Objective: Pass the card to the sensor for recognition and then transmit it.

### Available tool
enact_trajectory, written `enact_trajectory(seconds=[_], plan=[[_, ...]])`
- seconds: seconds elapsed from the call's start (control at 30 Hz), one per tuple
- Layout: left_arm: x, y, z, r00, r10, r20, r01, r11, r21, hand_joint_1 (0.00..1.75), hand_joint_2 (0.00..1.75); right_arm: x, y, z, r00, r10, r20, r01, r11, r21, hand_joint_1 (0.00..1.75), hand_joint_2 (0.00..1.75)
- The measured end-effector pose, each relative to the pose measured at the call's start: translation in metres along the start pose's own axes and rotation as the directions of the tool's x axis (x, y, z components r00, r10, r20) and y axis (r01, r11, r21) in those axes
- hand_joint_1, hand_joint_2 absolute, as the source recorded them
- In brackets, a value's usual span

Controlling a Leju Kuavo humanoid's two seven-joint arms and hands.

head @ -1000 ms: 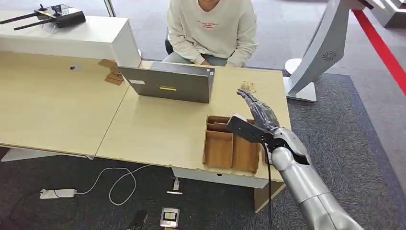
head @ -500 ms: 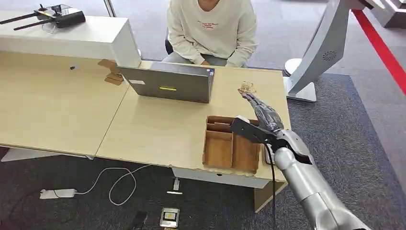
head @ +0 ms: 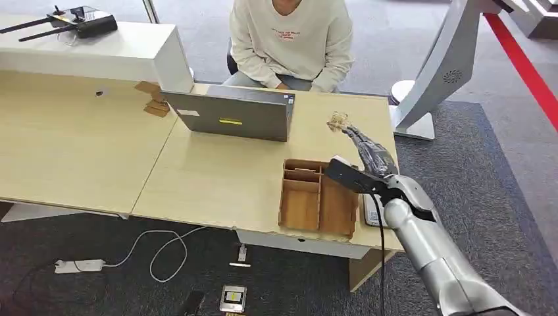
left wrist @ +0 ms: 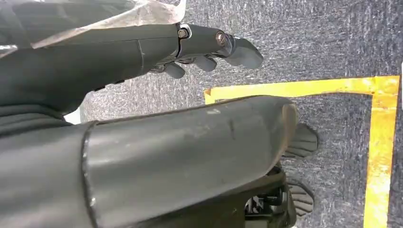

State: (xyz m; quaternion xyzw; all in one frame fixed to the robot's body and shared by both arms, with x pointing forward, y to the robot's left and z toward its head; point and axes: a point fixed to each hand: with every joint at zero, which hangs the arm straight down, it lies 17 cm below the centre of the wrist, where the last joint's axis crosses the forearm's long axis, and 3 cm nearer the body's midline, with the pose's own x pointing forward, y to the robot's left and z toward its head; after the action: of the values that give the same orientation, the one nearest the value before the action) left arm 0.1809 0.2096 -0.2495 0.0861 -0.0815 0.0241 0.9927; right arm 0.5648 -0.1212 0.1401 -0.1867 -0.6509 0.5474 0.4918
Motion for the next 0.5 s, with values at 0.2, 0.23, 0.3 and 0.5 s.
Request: enact_trajectory(seconds=[0.2,0.23,0.3,0.5], plan=[[0.000,-0.001,0.000,1.000,-0.007,-0.005,0.007,1.000,-0.006,0.00,0.00,-0.001,-0.001,-0.001,1.000,0.001,0.006,-0.001,1.000,0.003,0.00,1.75],[0.000,-0.001,0.001,1.000,-0.008,-0.006,0.008,1.000,-0.007,0.00,0.00,-0.001,0.000,-0.001,1.000,0.000,0.009,-0.001,1.000,0.004,0.00,1.75],[0.001,-0.001,0.001,1.000,-0.008,-0.007,0.008,1.000,-0.007,0.00,0.00,0.002,0.002,-0.001,1.000,-0.007,0.023,0.007,1.000,0.010,0.00,1.75],[0.002,-0.002,0.001,1.000,-0.006,-0.005,0.006,1.000,-0.012,0.00,0.00,0.009,0.014,0.002,0.998,-0.043,0.042,0.040,0.997,0.068,0.00,1.75]])
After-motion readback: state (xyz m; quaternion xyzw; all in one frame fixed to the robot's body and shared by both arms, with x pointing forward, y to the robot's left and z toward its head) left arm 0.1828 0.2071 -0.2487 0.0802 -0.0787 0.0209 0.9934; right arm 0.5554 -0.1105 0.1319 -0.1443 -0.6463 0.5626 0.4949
